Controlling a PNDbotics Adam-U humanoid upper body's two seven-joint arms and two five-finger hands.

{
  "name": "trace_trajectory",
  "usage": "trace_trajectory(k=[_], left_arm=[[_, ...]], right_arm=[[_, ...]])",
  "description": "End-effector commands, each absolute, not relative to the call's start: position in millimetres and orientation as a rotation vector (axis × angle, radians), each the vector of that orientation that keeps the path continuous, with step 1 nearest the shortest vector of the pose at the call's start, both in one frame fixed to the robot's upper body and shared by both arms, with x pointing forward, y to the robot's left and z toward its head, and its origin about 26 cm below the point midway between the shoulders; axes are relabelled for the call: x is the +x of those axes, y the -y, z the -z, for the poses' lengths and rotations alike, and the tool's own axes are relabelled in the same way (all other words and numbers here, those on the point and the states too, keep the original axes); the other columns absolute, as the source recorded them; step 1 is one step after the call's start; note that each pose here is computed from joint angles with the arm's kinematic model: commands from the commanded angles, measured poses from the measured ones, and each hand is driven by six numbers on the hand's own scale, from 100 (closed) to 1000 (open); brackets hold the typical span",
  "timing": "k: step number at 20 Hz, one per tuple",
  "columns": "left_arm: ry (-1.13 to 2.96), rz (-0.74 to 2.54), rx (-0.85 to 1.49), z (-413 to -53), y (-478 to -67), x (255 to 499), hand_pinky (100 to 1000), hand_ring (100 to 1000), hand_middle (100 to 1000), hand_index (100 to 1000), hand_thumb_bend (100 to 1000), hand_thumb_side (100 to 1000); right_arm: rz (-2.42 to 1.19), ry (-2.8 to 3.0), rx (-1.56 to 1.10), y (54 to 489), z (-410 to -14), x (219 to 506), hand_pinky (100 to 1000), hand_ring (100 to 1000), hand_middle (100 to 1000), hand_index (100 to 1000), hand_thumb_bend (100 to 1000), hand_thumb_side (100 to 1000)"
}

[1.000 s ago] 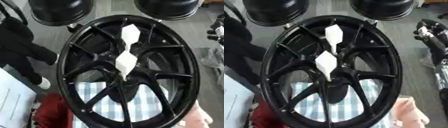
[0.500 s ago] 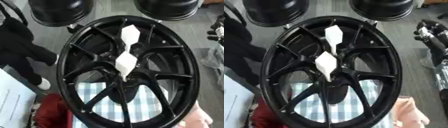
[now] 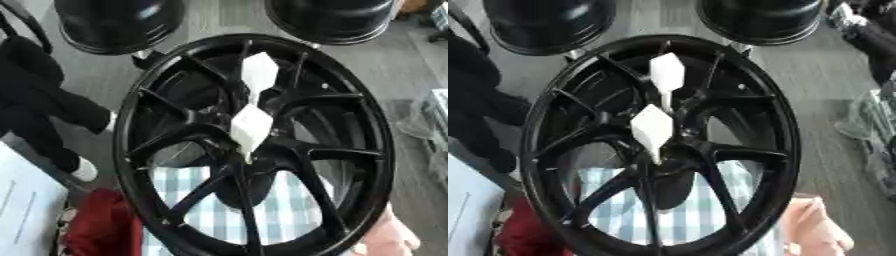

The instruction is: Pull the pin out of the wheel hub.

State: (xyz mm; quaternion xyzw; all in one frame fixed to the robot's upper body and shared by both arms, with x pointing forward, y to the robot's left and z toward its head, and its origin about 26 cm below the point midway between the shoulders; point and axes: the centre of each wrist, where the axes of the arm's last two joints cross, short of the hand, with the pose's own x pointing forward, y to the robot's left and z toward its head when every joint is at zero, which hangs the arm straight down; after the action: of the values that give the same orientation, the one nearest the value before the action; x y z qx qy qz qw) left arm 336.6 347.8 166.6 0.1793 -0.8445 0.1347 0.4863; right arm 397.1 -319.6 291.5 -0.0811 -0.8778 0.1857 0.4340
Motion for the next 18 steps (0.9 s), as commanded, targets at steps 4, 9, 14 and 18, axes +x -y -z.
trace_trajectory(k=[4,9,14,18], left_arm=[[2.083,-0.298,0.471,-177,-354,334,725,781,711,752,290,581],[2.080,-0.283,0.480,-178,-356,333,725,781,710,752,289,581],[2.081,-0.271,0.483,-179,-356,334,724,780,710,752,288,581],[2.084,-0.261,0.487,-181,-357,334,725,780,709,752,288,580]], right_arm=[[-0.807,2.186,-0.301,309,-349,396,768,761,721,814,259,314],[-1.065,2.169,-0.374,295,-384,398,779,770,727,815,311,303],[-1.306,2.140,-0.412,271,-405,396,785,772,730,814,368,304],[-1.463,2.121,-0.427,247,-416,397,790,774,732,814,390,308]])
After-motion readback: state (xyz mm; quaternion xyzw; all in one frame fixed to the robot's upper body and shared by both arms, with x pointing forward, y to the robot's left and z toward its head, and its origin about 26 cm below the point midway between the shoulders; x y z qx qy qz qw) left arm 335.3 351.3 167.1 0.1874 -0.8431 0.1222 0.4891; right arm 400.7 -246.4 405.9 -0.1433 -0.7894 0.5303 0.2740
